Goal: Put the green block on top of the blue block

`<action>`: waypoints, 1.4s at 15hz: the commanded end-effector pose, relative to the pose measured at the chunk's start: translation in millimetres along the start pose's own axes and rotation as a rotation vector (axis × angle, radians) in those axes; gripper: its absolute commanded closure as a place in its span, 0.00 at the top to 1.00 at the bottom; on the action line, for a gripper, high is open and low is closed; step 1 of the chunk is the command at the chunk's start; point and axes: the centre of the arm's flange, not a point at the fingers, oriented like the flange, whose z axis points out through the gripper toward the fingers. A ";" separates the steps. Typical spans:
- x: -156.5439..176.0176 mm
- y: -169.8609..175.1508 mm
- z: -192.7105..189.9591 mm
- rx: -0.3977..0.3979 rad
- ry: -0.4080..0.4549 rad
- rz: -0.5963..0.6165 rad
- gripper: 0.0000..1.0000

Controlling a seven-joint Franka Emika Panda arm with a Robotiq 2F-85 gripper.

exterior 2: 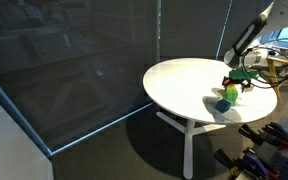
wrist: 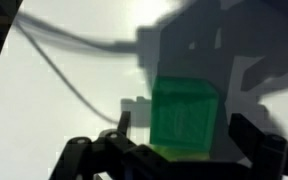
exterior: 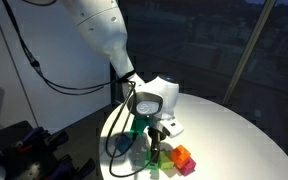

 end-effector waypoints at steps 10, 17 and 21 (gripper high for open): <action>5.5 0.0 11.6 -0.004 -0.002 0.016 1.00; 5.9 -0.8 20.2 -0.003 -0.010 0.005 1.00; 5.7 -1.1 23.0 -0.001 -0.013 0.000 1.00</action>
